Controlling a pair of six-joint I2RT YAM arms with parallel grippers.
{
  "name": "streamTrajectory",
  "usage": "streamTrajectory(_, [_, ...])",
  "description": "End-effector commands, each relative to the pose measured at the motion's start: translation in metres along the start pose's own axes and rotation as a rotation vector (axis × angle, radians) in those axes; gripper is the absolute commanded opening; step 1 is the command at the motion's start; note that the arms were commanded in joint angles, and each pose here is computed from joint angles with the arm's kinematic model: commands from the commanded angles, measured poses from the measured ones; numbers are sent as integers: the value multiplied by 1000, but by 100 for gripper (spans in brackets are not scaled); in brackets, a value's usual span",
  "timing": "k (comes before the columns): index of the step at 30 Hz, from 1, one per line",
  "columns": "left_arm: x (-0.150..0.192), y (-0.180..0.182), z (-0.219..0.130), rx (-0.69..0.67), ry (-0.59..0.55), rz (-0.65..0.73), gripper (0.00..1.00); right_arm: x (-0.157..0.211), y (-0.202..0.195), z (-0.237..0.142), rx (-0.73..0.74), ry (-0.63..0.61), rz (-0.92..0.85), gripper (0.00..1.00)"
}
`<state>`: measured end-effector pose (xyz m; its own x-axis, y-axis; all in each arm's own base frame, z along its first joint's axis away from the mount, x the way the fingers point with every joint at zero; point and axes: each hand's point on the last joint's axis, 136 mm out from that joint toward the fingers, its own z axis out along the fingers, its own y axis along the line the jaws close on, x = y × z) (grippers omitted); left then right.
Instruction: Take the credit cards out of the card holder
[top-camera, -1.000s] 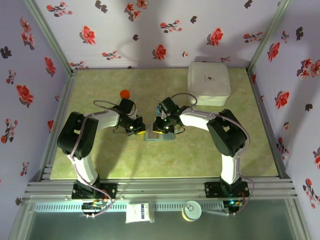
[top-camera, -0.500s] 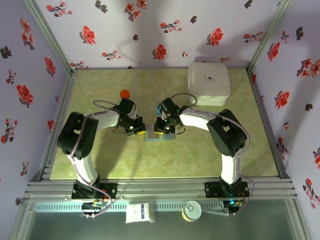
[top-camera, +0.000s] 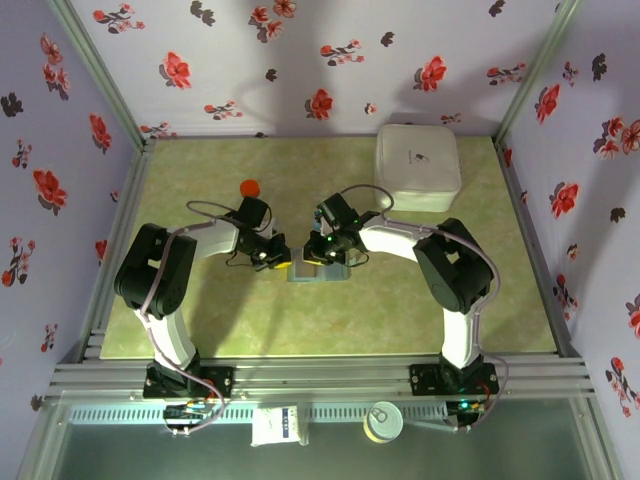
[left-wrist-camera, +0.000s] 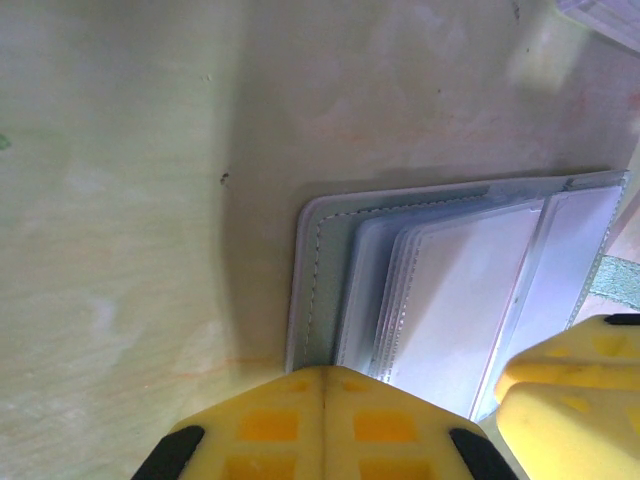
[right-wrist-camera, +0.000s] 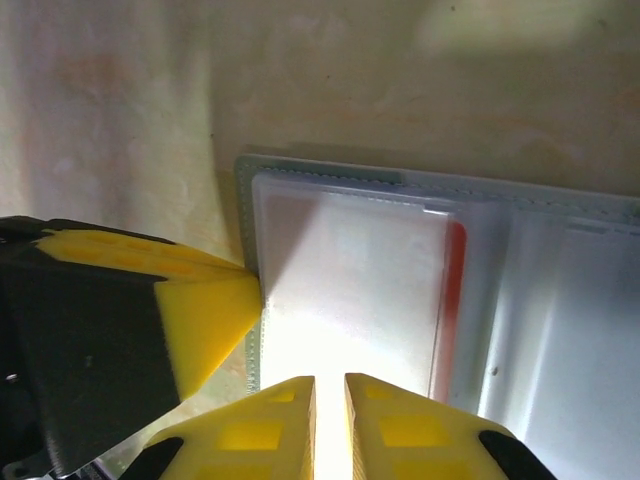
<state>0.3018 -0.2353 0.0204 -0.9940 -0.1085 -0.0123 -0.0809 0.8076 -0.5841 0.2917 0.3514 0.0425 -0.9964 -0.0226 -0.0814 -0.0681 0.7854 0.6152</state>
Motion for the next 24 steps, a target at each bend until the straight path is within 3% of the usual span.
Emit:
streamTrajectory(1, [4,2,1,-13,24,12,0,10,-15,13,47,47,29,16])
streamTrajectory(24, [3,2,1,-14,20,13,0,7,-29,-8,120,-3,16,17])
